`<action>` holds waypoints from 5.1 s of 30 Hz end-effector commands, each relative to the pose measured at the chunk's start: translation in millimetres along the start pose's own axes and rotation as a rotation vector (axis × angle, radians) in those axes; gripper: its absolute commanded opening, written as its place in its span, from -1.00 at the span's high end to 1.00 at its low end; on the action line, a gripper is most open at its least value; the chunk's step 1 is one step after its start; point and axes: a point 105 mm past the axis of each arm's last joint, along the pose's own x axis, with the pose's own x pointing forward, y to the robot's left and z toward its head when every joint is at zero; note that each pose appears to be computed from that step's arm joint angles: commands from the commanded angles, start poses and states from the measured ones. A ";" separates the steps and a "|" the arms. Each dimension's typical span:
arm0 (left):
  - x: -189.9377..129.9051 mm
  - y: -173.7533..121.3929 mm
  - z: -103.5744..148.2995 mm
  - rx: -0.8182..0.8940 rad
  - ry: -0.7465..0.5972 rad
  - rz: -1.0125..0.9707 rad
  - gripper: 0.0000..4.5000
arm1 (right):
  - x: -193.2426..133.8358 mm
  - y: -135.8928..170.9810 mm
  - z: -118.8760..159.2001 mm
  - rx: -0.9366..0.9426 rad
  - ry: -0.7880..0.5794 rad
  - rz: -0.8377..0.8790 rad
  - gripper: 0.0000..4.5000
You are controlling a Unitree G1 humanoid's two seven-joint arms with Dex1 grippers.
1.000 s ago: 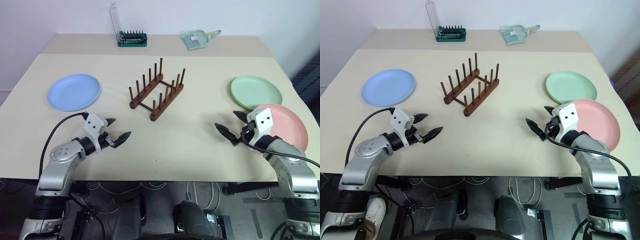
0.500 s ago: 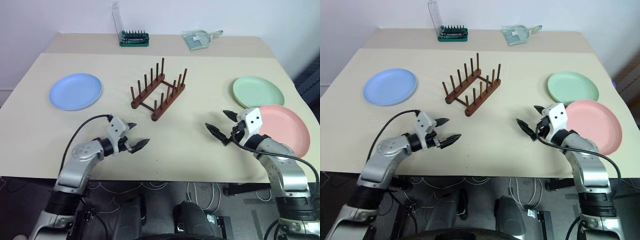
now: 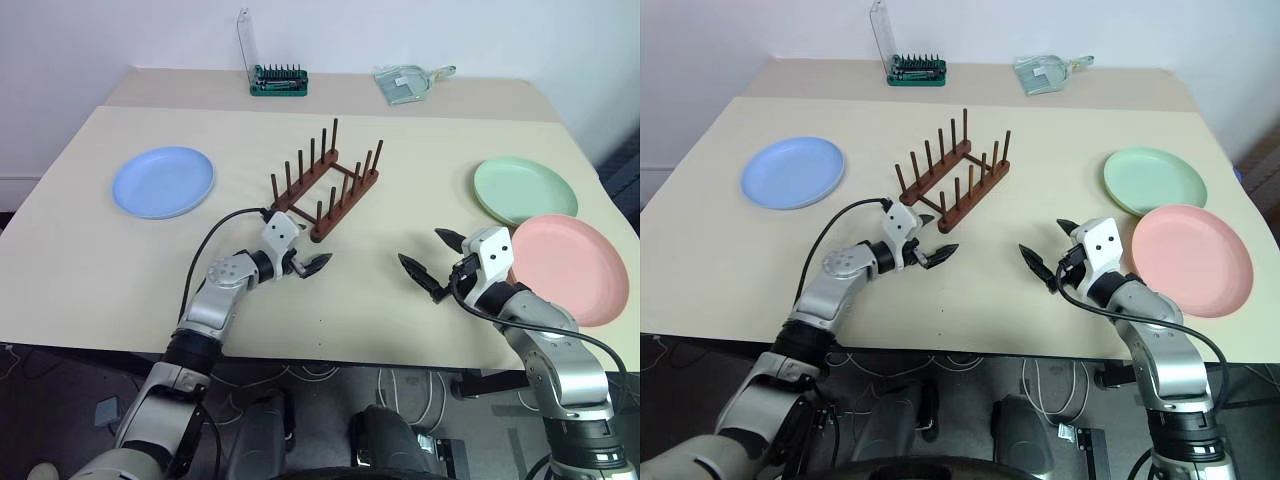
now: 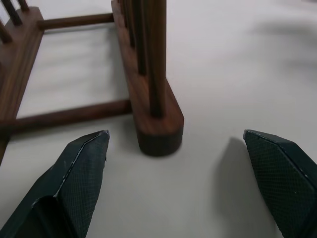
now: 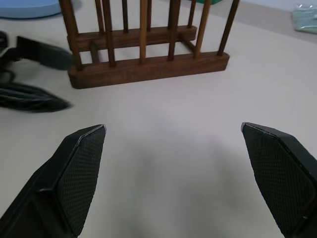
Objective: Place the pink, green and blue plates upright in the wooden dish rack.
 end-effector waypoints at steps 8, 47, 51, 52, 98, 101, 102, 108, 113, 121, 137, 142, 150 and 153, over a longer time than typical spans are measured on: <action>3.1 -14.3 -8.6 -0.015 0.001 -0.101 0.69 | -12.5 6.0 12.6 -0.027 -0.012 0.037 -1.00; 57.1 -3.2 17.1 -0.028 0.045 0.163 -0.99 | -26.8 8.2 -3.8 -0.058 0.096 0.059 -1.00; 54.6 10.9 16.0 -0.023 0.051 0.220 -0.99 | -26.5 8.5 -3.3 -0.058 0.094 0.059 -1.00; 53.6 14.3 15.4 -0.019 0.053 0.235 -0.99 | -26.1 8.7 -3.3 -0.058 0.094 0.059 -1.00; 85.0 3.3 19.2 -0.123 0.103 0.241 0.65 | -24.8 9.4 -1.9 -0.064 0.095 0.068 -1.00; 83.5 4.9 16.8 -0.103 0.113 0.249 0.65 | -23.9 9.7 -1.6 -0.064 0.094 0.070 -1.00; 82.7 5.1 15.8 -0.089 0.116 0.248 0.65 | -23.6 10.0 -1.6 -0.063 0.093 0.071 -1.00; 73.1 6.9 20.2 -0.038 0.058 0.177 0.65 | -22.1 11.6 -1.2 -0.060 0.088 0.077 -1.00; 37.9 -1.4 30.0 0.004 -0.078 -0.090 0.65 | -28.0 11.8 -3.1 -0.058 0.112 0.096 -1.00; -35.3 -4.0 22.9 0.057 -0.062 -0.509 0.65 | -51.6 21.1 -15.2 -0.026 0.222 0.197 -1.00; -14.4 1.1 20.1 0.264 0.061 -0.640 0.65 | -48.1 27.8 -16.1 -0.049 0.220 0.188 -1.00; -12.0 8.3 17.3 0.249 0.078 -0.606 -0.38 | -49.8 25.8 -15.9 -0.060 0.223 0.167 -1.00; -41.5 32.4 9.8 0.134 0.063 -0.508 -0.35 | -51.4 19.5 -15.3 -0.072 0.232 0.138 -0.62; -59.3 24.9 6.7 0.103 0.050 -0.539 0.29 | -52.4 14.2 -21.7 -0.090 0.273 0.125 0.02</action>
